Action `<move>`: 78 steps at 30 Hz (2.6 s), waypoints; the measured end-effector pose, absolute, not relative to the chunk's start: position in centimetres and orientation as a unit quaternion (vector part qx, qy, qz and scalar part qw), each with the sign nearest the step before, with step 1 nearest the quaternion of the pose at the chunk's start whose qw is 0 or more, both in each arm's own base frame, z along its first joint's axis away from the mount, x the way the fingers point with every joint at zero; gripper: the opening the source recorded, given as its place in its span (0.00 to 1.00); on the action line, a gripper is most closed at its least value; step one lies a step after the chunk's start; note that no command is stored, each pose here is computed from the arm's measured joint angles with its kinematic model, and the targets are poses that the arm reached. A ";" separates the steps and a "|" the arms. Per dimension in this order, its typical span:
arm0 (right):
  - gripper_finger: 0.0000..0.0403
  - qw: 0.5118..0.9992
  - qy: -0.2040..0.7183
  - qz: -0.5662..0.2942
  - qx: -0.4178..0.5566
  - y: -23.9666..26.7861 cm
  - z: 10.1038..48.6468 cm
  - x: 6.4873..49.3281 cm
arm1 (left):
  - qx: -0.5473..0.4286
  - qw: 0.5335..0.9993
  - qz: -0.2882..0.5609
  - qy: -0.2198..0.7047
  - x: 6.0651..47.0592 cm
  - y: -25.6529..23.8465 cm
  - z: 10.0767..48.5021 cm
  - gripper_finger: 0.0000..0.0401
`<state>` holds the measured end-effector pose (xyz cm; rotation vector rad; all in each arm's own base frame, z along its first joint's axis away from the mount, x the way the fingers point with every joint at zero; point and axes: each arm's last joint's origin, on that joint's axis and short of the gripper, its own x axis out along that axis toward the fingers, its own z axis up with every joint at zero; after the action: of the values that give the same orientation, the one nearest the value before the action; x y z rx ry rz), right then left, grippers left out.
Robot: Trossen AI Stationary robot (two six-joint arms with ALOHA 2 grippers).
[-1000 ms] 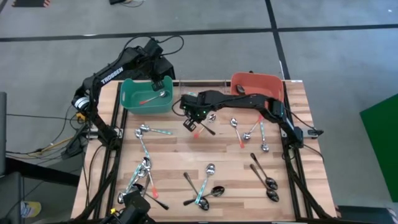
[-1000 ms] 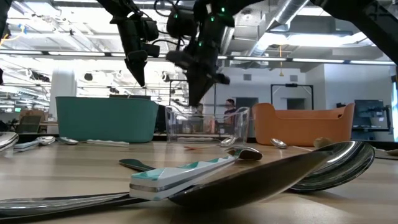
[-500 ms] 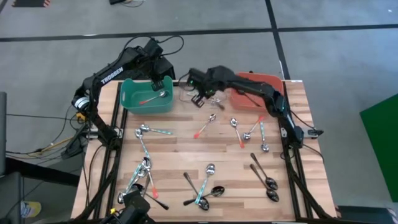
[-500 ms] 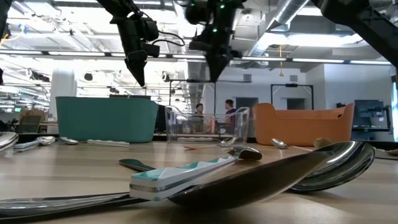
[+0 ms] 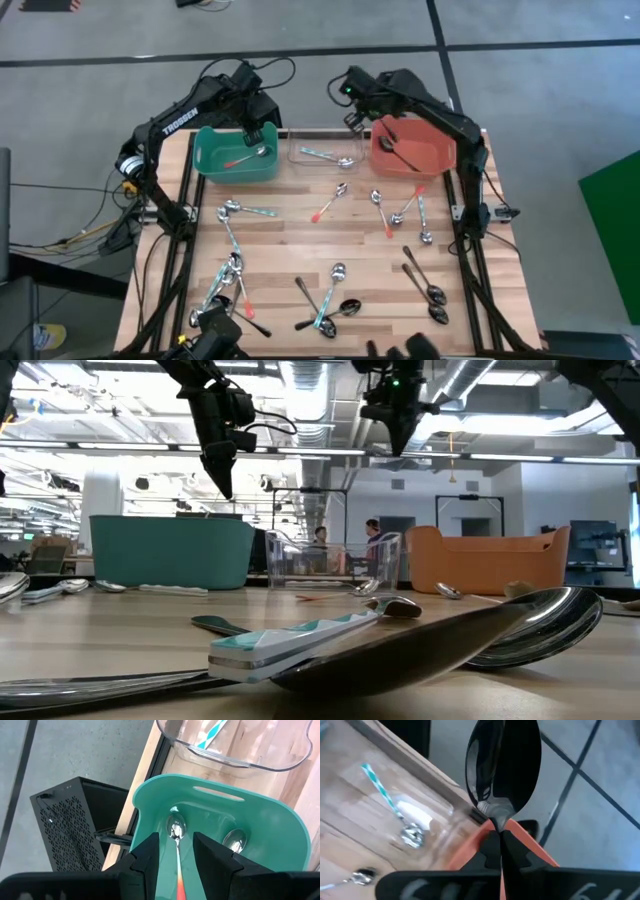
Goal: Sort silverware by color (type)
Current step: Put the black spoon into the orange bin, then put the blue spoon into the transparent bin
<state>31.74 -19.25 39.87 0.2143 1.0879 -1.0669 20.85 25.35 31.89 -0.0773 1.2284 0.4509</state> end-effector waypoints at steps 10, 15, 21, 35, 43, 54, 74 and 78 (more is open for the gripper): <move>0.02 0.672 0.524 -0.514 0.097 -22.2 38.9 29.4 | -0.040 0.793 0.213 0.570 20.8 25.4 31.9 0.27; 0.02 0.660 0.545 -0.504 0.114 -22.9 37.4 28.4 | -0.042 0.792 0.214 0.570 20.8 25.4 31.9 0.27; 0.02 0.671 0.528 -0.501 0.145 -22.8 35.6 25.9 | -0.042 0.793 0.214 0.569 20.8 25.4 31.9 0.27; 0.02 0.694 0.524 -0.472 0.145 -21.3 25.6 22.9 | -0.062 0.799 0.214 0.559 20.9 25.3 31.9 0.27; 0.03 0.660 0.566 -0.471 0.151 -22.3 21.6 21.6 | -0.082 0.797 0.228 0.553 20.9 25.3 31.9 0.27; 0.12 0.651 0.601 -0.441 0.143 -23.0 20.8 20.6 | -0.103 0.795 0.243 0.546 21.0 25.3 31.9 0.27; 0.25 0.652 0.600 -0.441 0.142 -22.7 21.1 20.5 | -0.140 0.765 0.212 0.591 21.6 23.0 31.4 0.27; 0.26 0.654 0.599 -0.439 0.141 -22.4 22.8 20.5 | -0.135 0.734 0.152 0.647 22.0 20.9 30.5 0.27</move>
<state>20.48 -22.42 22.82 0.3187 1.3595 -0.9962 21.96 20.89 30.53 -0.2978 1.4231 0.3346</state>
